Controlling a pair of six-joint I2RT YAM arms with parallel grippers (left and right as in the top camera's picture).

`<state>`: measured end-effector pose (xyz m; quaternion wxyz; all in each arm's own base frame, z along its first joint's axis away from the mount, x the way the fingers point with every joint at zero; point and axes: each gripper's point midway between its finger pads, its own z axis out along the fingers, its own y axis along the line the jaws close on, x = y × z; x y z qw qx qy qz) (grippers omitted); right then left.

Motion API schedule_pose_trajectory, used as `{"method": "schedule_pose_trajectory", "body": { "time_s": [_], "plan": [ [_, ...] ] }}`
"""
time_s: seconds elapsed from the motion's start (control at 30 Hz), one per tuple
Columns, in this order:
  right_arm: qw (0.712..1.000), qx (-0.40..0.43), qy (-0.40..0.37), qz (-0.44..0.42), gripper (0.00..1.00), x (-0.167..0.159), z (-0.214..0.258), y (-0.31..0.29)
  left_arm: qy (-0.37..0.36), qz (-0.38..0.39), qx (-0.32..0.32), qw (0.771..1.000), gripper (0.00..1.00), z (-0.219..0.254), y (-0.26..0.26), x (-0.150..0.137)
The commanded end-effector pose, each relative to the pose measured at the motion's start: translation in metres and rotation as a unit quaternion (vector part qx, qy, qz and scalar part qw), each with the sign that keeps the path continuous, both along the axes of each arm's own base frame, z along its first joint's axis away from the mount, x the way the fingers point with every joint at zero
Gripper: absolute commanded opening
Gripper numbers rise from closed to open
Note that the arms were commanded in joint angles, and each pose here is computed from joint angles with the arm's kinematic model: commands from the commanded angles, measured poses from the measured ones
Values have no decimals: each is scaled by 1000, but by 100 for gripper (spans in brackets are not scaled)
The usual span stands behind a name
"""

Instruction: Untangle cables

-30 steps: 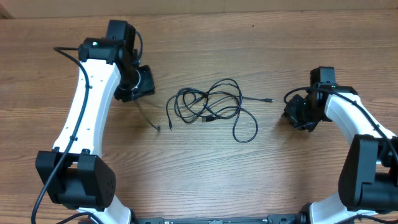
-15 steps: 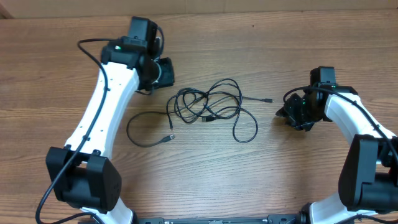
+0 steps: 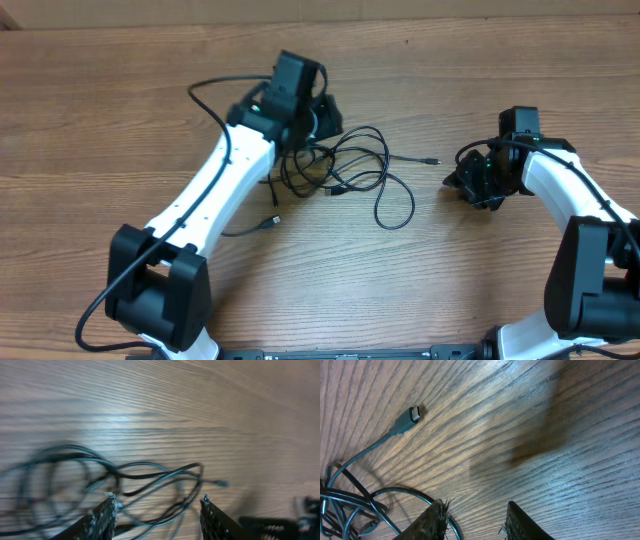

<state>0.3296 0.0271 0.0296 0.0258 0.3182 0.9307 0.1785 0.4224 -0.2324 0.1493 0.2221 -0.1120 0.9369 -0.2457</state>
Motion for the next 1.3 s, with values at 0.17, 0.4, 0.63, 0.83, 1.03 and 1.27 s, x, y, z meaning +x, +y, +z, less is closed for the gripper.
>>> {"method": "schedule_pose_trajectory", "body": {
  "time_s": [0.17,0.4,0.63,0.83,1.03,1.27],
  "plan": [
    [1000,3,-6,6,37,0,2,3,77,138,-112,981,53,-27,-32,-9],
    [1000,3,-7,6,37,1,2,3,37,121,-94,987,51,-41,-42,7],
    [1000,3,-7,6,37,0,2,3,-120,-161,14,980,58,-30,-47,22],
    [1000,3,-10,6,37,2,3,3,-173,-238,51,954,65,-9,-38,34],
    [1000,2,-18,6,38,6,3,3,-130,-327,111,929,61,-53,-36,7],
    [1000,2,-24,6,38,8,4,3,-102,-370,132,914,37,-91,-37,-3]
  ]
}}
